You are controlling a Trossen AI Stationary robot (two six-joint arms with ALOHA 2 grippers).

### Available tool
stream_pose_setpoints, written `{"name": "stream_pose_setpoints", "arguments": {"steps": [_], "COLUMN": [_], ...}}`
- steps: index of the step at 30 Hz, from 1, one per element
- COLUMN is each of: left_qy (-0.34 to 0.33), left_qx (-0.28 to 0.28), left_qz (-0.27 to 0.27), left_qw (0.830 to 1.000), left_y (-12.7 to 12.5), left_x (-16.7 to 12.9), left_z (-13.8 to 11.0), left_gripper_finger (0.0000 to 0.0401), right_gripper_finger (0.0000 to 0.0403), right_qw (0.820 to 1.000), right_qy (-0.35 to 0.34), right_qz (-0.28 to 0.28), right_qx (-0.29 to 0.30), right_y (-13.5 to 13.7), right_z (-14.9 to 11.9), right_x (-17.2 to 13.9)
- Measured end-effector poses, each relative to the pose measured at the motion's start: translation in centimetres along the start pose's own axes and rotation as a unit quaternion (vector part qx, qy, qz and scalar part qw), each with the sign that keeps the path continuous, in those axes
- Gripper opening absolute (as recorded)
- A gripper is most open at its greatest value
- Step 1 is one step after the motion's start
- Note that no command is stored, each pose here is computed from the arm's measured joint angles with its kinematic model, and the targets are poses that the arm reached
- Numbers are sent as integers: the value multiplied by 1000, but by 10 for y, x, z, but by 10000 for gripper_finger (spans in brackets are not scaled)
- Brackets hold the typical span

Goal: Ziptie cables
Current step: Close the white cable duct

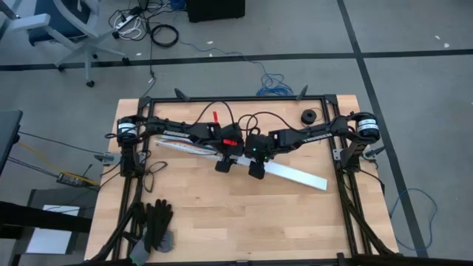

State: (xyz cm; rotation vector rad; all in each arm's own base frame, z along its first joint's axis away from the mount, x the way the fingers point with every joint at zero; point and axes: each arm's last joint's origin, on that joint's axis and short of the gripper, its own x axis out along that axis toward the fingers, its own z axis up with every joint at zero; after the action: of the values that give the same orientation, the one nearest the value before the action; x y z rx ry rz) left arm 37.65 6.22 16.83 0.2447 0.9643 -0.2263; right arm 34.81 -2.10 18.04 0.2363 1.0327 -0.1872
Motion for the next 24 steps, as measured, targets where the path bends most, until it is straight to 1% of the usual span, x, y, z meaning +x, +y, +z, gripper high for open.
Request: {"name": "stream_pose_setpoints", "arguments": {"steps": [13, 24], "left_qy": [-6, -7], "left_qx": [1, 2], "left_qz": [2, 3], "left_qw": [1000, 1000], "left_y": [0, 0], "left_x": [0, 0], "left_z": [2, 2], "left_gripper_finger": [218, 218], "right_gripper_finger": [212, 211], "right_qw": [995, 994], "right_qy": [-5, -15], "right_qz": [-80, -94], "right_qx": [-61, -63], "right_y": [19, 26], "right_z": [-8, -9], "right_x": [-1, -6]}}
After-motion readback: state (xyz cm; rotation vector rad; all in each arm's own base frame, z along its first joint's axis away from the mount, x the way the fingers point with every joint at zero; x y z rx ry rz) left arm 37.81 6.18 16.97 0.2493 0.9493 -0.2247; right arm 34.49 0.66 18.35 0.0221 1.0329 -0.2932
